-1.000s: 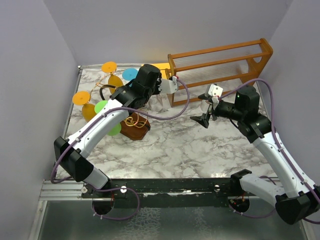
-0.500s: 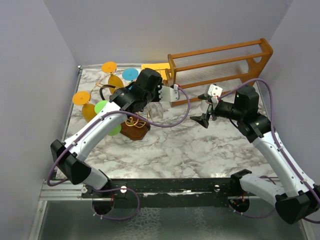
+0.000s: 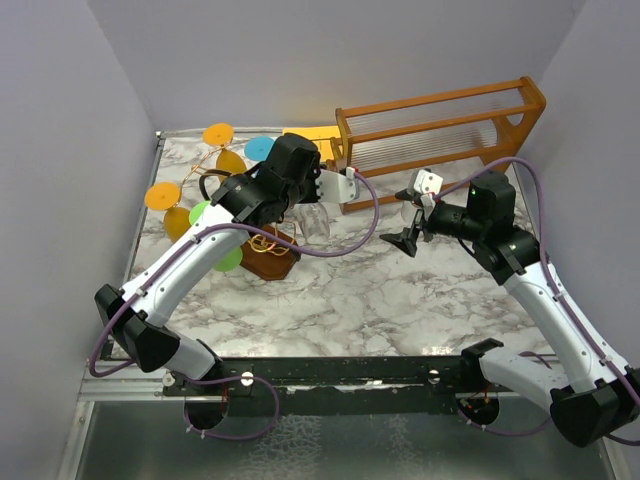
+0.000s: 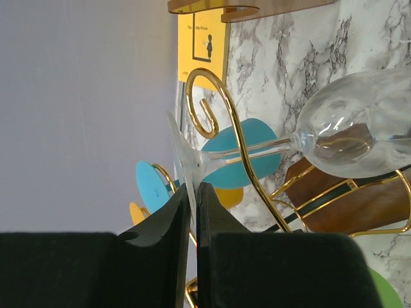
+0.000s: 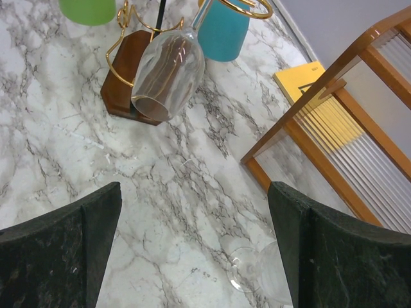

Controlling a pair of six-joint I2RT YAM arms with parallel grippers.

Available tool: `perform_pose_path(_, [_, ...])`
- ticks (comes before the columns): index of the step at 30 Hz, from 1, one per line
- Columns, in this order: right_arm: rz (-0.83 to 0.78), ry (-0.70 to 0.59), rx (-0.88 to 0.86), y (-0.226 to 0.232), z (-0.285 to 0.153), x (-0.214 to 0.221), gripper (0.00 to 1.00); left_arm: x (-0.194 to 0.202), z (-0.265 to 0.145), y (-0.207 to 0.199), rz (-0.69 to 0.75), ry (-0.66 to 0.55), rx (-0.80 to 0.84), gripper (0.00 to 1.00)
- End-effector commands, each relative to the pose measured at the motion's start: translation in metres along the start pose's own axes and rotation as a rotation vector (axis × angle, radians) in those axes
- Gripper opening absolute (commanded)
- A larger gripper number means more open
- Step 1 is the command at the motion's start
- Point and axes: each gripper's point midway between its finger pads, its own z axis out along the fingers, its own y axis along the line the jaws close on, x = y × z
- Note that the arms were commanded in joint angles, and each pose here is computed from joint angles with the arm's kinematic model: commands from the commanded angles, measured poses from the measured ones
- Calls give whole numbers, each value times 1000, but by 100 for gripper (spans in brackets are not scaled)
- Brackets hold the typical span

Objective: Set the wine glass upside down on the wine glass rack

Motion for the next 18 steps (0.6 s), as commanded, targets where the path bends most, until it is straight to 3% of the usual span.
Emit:
perform_pose_path(1, [-9, 0, 11, -3, 0, 1, 95, -23, -21, 16, -28, -111, -35, 0])
perform_pose_path(18, [-15, 1, 11, -3, 0, 3, 95, -43, -13, 20, -53, -167, -20, 0])
